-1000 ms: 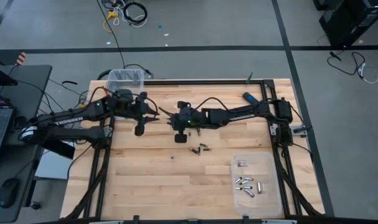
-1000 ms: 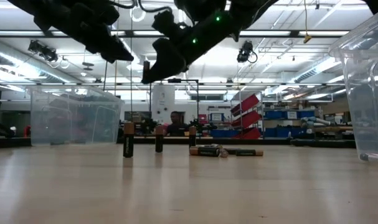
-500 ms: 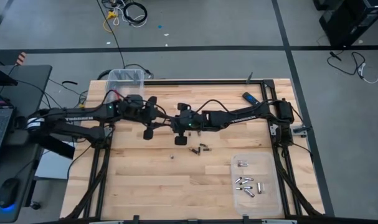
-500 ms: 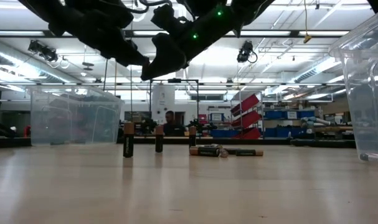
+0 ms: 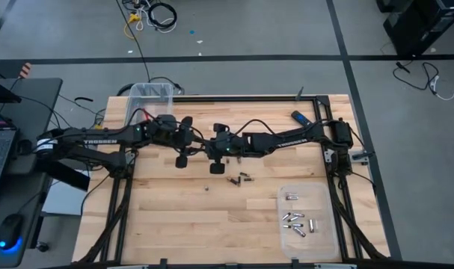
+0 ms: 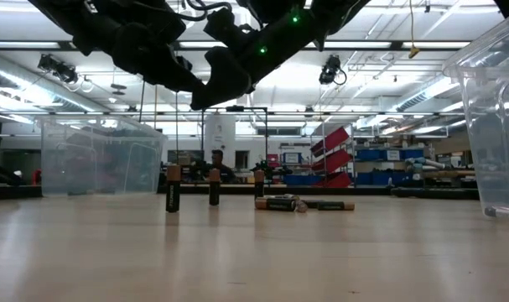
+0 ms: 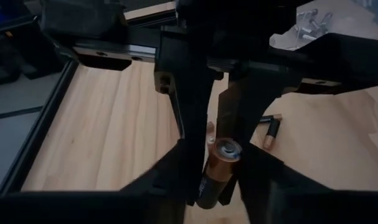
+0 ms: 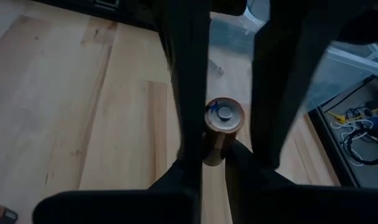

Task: Sort batteries
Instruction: Put the black and copper battery into the top transparent bin

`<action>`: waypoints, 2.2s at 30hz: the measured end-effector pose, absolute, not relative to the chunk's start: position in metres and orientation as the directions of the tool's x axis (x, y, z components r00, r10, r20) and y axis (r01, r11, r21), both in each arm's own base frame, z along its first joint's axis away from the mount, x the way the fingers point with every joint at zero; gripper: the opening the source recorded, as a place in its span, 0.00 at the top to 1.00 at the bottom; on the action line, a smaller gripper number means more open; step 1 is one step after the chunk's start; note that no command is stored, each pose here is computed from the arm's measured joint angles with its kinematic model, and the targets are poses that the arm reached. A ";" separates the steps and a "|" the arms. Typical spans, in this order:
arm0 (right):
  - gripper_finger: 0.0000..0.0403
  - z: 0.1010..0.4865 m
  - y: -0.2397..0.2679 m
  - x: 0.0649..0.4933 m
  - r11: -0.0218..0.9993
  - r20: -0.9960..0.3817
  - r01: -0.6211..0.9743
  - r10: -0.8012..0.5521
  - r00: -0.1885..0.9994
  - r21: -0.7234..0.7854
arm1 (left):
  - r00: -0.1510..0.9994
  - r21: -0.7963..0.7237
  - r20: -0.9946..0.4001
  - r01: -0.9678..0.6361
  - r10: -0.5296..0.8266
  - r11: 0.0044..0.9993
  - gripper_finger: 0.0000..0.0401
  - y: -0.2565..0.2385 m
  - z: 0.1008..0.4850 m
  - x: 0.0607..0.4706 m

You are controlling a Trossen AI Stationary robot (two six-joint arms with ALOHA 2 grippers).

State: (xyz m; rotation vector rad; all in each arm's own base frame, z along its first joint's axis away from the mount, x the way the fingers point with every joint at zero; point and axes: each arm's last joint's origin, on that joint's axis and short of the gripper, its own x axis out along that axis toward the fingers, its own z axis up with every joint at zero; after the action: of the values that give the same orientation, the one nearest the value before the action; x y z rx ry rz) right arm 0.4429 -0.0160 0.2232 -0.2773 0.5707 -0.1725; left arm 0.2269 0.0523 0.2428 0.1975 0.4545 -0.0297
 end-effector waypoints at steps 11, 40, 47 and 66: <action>0.79 0.223 -0.016 0.442 0.954 -0.517 0.093 -0.235 0.823 -0.285 | 0.893 0.198 -0.448 0.046 0.048 0.979 0.94 0.052 0.245 0.223; 0.75 0.243 -0.009 0.423 0.990 -0.596 0.115 -0.138 0.791 -0.077 | 0.186 0.202 -0.324 -0.944 0.928 0.260 0.93 0.114 0.275 0.094; 0.75 0.243 -0.004 0.423 0.992 -0.596 0.104 -0.129 0.792 -0.077 | 0.165 0.195 -0.337 -0.951 0.927 0.241 0.93 0.119 0.269 0.090; 0.76 0.243 -0.004 0.423 0.992 -0.593 0.103 -0.129 0.795 -0.077 | 0.169 0.188 -0.336 -0.952 0.927 0.242 0.69 0.119 0.270 0.090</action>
State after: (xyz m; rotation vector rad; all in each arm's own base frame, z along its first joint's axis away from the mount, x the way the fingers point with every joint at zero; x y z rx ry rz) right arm 0.4234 -0.0041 0.2431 -0.0413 0.6395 -0.1247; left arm 0.0901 0.1188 0.2696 -0.0710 0.4206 1.3363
